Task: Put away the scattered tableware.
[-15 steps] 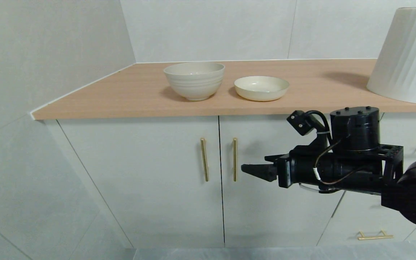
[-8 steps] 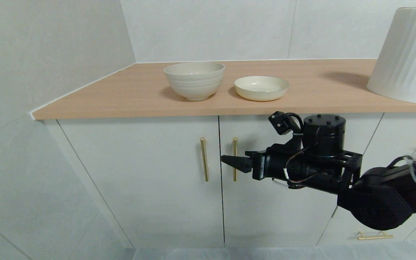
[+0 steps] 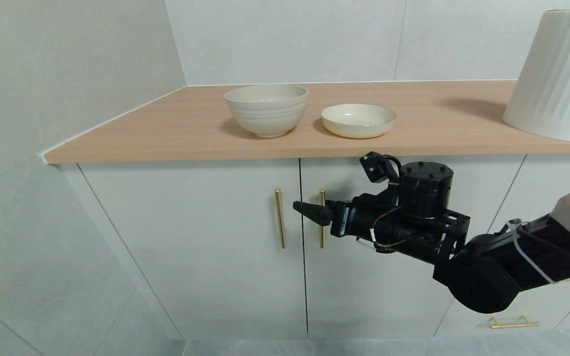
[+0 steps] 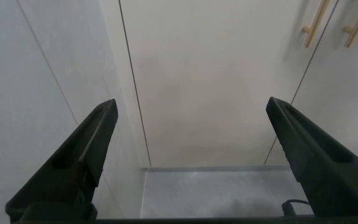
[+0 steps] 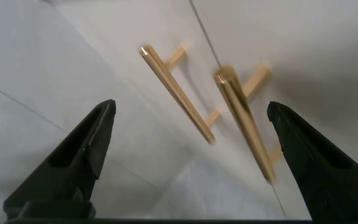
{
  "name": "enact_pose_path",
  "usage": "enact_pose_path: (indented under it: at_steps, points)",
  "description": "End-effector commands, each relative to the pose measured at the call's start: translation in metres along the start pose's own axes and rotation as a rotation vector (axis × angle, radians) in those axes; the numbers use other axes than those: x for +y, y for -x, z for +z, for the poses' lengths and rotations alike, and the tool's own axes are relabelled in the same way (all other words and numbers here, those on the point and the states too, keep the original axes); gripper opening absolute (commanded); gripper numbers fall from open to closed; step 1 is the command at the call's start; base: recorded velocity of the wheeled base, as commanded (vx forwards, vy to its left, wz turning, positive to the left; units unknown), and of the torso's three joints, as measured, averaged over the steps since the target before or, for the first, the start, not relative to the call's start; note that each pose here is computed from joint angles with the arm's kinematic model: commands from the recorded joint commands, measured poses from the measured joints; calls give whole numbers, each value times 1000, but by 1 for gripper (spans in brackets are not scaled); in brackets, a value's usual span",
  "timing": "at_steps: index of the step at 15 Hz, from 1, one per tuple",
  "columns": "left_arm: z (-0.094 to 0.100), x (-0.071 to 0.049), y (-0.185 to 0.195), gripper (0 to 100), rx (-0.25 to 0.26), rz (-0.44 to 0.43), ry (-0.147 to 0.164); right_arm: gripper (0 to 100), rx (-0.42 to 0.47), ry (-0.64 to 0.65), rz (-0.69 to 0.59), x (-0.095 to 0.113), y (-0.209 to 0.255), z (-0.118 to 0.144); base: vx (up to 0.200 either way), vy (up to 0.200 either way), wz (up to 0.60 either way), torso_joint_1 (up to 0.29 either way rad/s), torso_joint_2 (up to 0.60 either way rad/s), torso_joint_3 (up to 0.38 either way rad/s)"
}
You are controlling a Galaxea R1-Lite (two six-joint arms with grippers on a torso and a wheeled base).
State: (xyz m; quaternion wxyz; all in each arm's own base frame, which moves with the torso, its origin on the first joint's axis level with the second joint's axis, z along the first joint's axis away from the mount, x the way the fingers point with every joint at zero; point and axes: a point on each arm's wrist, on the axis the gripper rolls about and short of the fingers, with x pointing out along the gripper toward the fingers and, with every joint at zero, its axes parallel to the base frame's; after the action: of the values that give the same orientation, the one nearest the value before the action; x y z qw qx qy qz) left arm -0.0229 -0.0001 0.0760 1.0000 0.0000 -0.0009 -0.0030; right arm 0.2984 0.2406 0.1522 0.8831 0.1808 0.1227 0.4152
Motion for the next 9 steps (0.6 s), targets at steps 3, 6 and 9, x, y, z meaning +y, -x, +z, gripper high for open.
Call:
enact_pose_path:
  at_steps: [3, 6, 9]
  points:
    - [0, 0, 0, 100, 0, 0, 0, 100, 25, -18, 5, 0, -4, -9, 0, 0, 0, 0, 0, 0]
    - [0, 0, 0, 100, 0, 0, 0, 100, 35, -52, 32, 10, -5, -12, 0, 0, 0, 0, 0, 0]
    - [0, 0, 0, 100, 0, 0, 0, 100, 51, -55, 45, 13, -1, -15, 0, 0, 0, 0, 0, 0]
